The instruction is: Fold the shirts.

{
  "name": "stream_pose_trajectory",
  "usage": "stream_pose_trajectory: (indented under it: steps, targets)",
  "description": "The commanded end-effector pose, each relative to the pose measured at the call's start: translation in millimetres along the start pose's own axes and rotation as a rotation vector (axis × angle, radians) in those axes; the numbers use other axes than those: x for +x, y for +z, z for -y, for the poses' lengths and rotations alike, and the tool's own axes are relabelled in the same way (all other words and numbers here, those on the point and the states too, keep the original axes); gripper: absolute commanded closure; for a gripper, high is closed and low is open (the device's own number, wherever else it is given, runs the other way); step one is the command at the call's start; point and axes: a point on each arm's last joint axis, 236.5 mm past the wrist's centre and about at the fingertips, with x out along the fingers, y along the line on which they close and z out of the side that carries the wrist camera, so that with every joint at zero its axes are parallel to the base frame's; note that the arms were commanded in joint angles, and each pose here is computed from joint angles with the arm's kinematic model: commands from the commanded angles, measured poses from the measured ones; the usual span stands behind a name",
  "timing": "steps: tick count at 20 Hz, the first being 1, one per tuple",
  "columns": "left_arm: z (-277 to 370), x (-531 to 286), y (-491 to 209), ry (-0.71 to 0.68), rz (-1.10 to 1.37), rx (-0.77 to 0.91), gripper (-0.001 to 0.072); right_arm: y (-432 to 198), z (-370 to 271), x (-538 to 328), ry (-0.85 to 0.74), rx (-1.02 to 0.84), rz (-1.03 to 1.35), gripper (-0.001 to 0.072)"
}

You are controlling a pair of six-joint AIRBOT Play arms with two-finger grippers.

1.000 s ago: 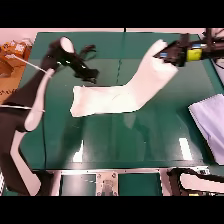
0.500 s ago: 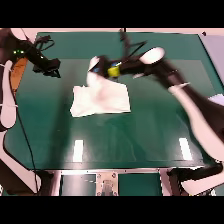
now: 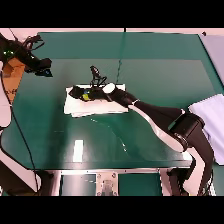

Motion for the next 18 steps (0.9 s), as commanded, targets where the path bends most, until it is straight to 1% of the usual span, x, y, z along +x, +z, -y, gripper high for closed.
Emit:
stream_pose_trajectory:
  steps: [1,4,7,8,10,11,12,15,18]
  targets:
    - [-1.7,-1.2,0.8,0.001,0.005,0.002,0.0683,13.8,11.8,-42.1,0.059,0.016,-0.13,0.0691]
    - [-1.8,-1.2,1.0,0.002,0.006,0.002,0.0683,55.6,42.9,-116.3,0.074,0.051,-0.177,0.0696]
    - [-1.8,-1.2,1.0,0.002,0.006,0.002,0.0683,94.0,93.7,-187.2,-0.023,0.055,-0.136,0.0695]
    - [-1.9,-1.2,0.9,0.002,0.006,0.0,0.0682,103.4,113.4,-208.1,-0.058,0.073,-0.112,0.0679]
    - [-2.1,-1.3,2.6,0.003,0.013,-0.001,0.0683,108.6,151.1,-244.2,-0.103,0.115,-0.104,0.0462]
    - [-2.4,-1.3,4.3,0.004,0.02,-0.001,0.0682,108.3,167.7,-258.7,-0.115,0.154,-0.098,0.0298]
    - [-2.6,-1.3,5.5,0.005,0.025,-0.001,0.0683,108.2,181.7,-268.6,-0.124,0.174,-0.085,0.0163]
    - [-3.3,-1.5,10.3,0.008,0.045,-0.001,0.0682,93.2,209.9,-269.7,-0.15,0.212,-0.091,0.0163]
    - [-3.4,-1.6,11.9,0.008,0.052,-0.012,0.0683,69.4,222.0,-237.7,-0.175,0.24,-0.129,0.0163]
